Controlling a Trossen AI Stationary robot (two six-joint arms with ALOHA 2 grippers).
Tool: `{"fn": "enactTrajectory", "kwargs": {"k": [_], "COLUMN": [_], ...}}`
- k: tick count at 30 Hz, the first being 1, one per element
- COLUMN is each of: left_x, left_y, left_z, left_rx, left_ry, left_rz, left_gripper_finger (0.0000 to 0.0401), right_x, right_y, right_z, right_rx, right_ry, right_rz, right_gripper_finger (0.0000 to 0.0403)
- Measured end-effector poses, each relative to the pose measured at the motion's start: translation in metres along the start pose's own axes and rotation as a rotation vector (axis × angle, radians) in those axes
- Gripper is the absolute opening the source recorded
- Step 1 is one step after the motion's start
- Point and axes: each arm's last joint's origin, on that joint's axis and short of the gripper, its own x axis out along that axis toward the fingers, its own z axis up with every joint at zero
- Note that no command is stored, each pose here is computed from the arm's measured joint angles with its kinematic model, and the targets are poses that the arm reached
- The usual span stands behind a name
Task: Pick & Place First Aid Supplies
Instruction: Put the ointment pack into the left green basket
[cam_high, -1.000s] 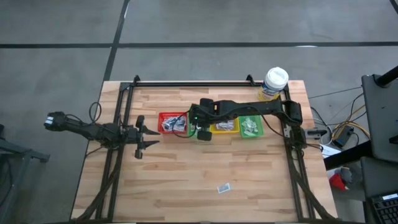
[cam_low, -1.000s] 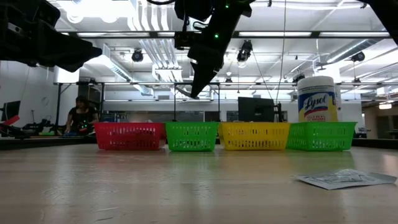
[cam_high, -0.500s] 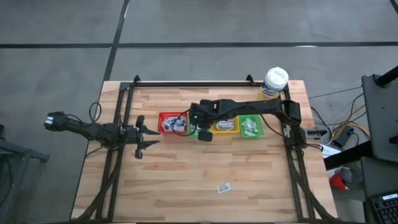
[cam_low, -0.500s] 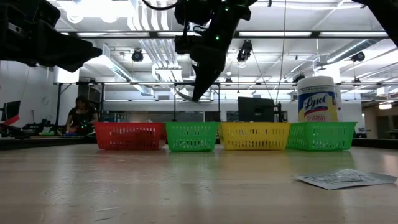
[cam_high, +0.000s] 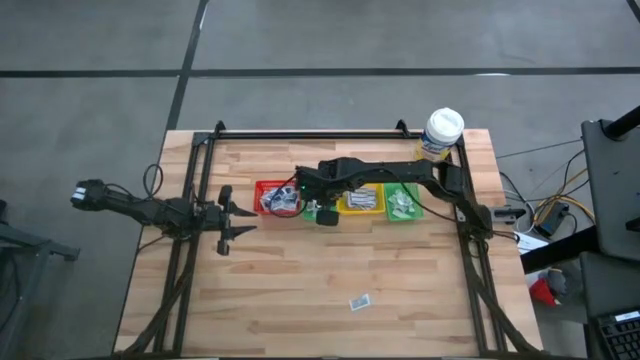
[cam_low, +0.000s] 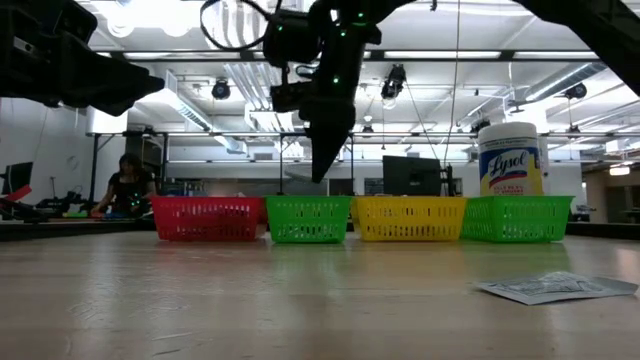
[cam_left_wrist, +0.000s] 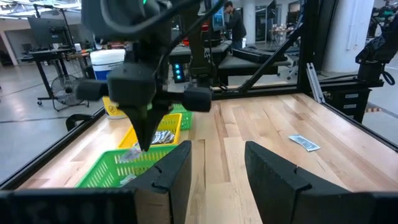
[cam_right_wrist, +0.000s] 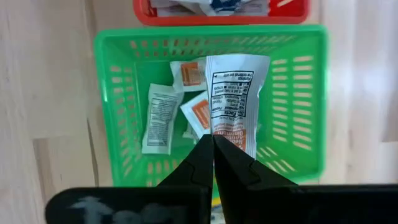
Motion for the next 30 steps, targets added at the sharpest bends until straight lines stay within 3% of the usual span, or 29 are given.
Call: {"fn": "enactTrajectory", "kwargs": {"k": [12,30], "left_x": [0.0,0.0], "left_y": [0.0,0.0], "left_z": [0.0,0.0], "left_rx": [0.001,0.001], "left_ry": [0.0,-0.001], "left_rz": [-0.004,-0.003], "left_gripper_finger": [0.0151,0.0151], "right_x": [0.033,0.038], "right_y": [0.004,0.005], "right_z": [0.004,0.002], "right_rx": [-0.024,-0.057], "right_ry": [0.072,0.088], "right_rz": [0.051,0.058], "right_gripper_finger": [0.0008,0.0013]}}
